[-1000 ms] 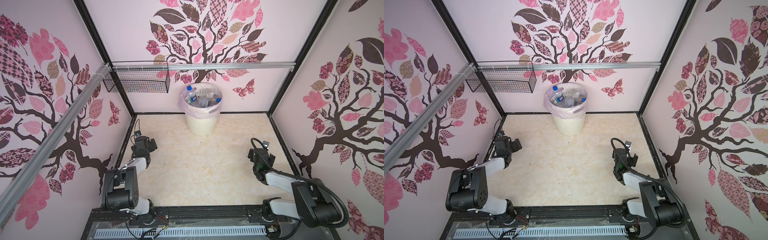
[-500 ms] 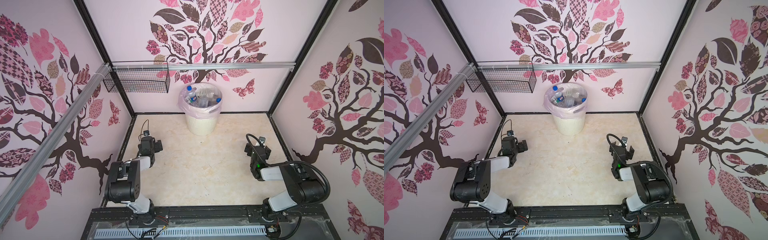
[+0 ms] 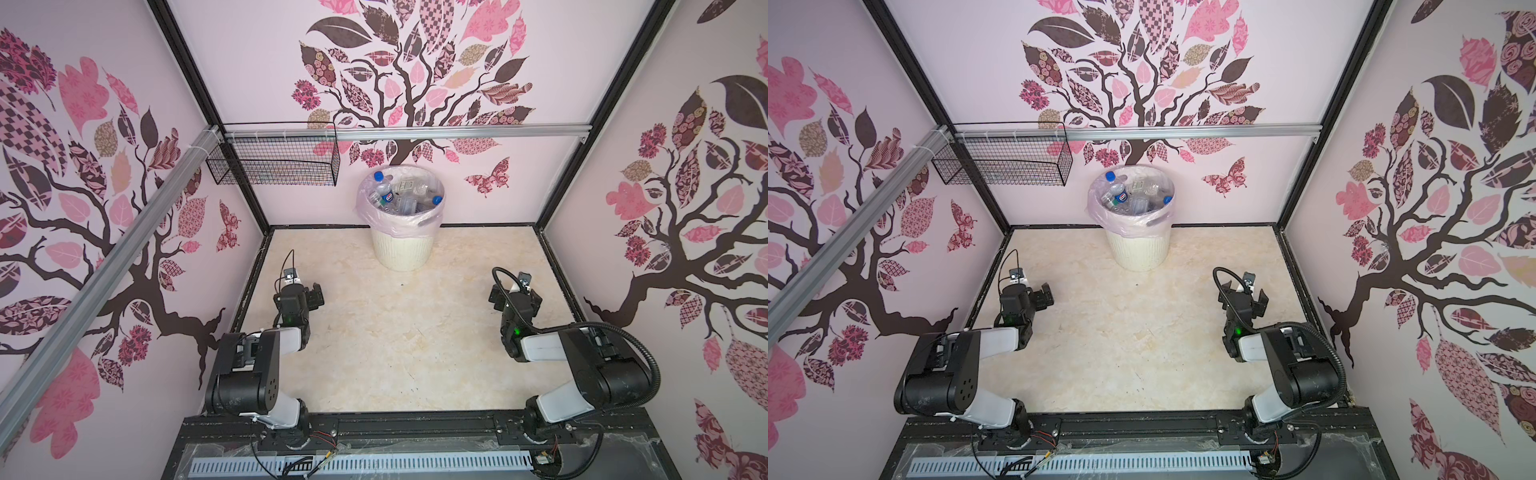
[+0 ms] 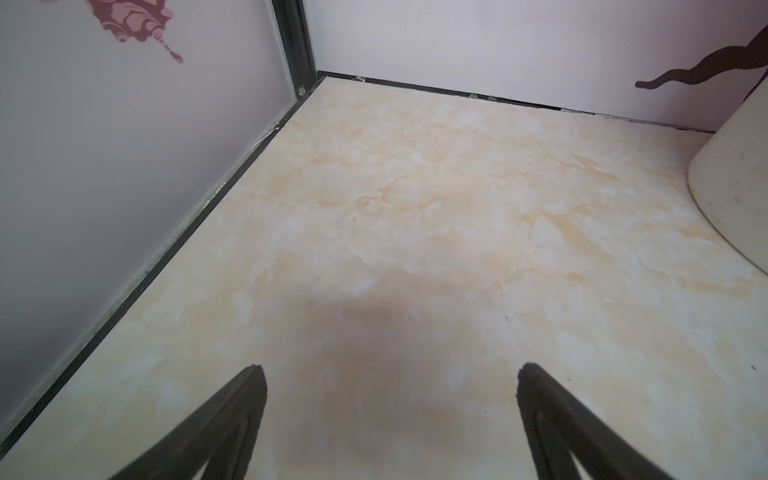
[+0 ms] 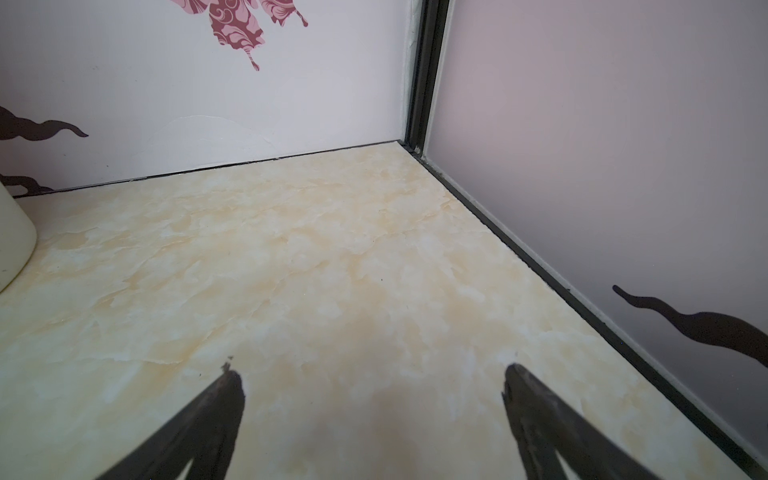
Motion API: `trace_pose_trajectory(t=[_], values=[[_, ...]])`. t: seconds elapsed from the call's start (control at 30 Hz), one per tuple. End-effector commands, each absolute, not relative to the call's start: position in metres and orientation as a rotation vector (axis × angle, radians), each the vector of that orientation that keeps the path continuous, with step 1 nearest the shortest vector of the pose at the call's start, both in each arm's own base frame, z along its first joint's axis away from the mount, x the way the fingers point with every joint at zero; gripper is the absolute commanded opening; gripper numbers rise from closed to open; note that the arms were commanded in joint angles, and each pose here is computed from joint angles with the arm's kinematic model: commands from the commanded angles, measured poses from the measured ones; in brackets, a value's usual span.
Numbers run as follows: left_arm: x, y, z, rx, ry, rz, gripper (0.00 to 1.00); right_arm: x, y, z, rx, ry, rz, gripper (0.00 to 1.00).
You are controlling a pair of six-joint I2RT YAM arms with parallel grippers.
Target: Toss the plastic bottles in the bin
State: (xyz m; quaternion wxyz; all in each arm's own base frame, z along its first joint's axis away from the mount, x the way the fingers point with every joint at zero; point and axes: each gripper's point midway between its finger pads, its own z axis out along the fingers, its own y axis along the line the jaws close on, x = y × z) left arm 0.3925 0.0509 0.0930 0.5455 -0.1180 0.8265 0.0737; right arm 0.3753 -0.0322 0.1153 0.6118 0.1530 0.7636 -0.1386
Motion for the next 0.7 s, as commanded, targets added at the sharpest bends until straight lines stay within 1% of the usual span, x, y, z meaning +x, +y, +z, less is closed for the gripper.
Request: trace_pose_trajectory(t=[0.0, 0.07, 0.13, 0.2, 0.23, 0.3, 0.43, 0.67], values=[[0.385, 0.054, 0.108, -0.306, 1.812, 0.177, 0.97, 0.381, -0.031, 0.126, 0.36, 1.721, -0.303, 1.0], [0.38, 0.056, 0.112, -0.312, 1.723, 0.174, 0.97, 0.381, -0.03, 0.126, 0.353, 1.724, -0.299, 0.99], [0.381, 0.054, 0.105, -0.305, 1.796, 0.176, 0.97, 0.38, -0.028, 0.125, 0.336, 1.724, -0.283, 1.0], [0.392, 0.048, 0.104, -0.267, 1.823, 0.198, 0.97, 0.377, -0.024, 0.125, 0.31, 1.716, -0.243, 1.0], [0.394, 0.048, 0.105, -0.268, 1.819, 0.216, 0.97, 0.377, -0.023, 0.125, 0.296, 1.713, -0.21, 0.99], [0.392, 0.046, 0.103, -0.267, 1.85, 0.209, 0.97, 0.377, -0.005, 0.115, 0.165, 1.731, -0.079, 0.99], [0.392, 0.047, 0.103, -0.265, 1.837, 0.214, 0.97, 0.386, -0.004, 0.111, 0.151, 1.777, -0.064, 0.99], [0.393, 0.047, 0.104, -0.267, 1.836, 0.213, 0.97, 0.384, -0.004, 0.112, 0.151, 1.763, -0.065, 0.99]])
